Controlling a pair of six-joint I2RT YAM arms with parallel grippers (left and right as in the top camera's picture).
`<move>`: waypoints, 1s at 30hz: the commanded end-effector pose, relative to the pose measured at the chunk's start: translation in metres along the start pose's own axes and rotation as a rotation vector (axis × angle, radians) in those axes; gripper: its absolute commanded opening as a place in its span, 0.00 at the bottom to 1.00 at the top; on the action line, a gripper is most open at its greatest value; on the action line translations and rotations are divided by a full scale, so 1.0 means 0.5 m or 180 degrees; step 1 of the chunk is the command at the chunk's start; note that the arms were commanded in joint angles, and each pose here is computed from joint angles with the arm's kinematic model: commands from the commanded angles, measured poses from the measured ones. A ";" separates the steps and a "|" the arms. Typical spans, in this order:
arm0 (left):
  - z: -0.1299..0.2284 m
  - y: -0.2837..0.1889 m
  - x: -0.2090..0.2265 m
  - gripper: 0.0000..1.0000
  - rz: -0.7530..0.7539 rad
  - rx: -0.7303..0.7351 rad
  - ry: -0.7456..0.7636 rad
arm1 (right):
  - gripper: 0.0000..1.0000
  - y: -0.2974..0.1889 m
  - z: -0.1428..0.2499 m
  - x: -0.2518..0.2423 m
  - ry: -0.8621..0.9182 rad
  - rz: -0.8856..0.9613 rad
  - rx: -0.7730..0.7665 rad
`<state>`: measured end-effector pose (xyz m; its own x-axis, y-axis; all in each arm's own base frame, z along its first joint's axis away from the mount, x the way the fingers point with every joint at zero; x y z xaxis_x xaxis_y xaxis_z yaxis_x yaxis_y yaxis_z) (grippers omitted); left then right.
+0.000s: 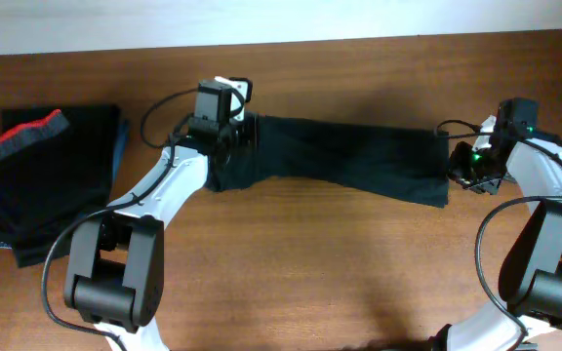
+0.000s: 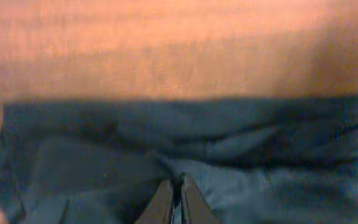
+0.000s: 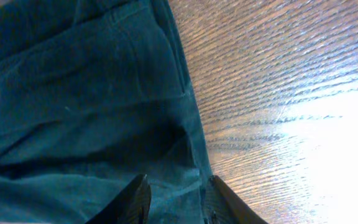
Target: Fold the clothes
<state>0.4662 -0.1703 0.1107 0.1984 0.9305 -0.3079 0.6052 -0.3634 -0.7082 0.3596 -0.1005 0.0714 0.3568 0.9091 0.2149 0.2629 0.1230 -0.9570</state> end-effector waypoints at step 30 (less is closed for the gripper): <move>0.138 -0.051 0.061 0.18 -0.0603 0.1081 -0.0119 | 0.36 0.018 -0.004 -0.002 -0.0213 0.0013 0.0059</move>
<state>0.3987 -0.1384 0.0627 0.0698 0.9811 -0.1806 0.3020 -0.1933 -0.9335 0.3582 -0.1009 0.0617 0.3102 0.9299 0.1977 0.2369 0.1258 -0.9634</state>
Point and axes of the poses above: each gripper's point midway between its finger pads, its own y axis out along the fingers, its own x axis along the line the jaws close on, z = x × y, the point moved 3 cm from there along -y, back along the fingers, and after that the axes turned 6 degrees about -y, right-handed, at the moved point
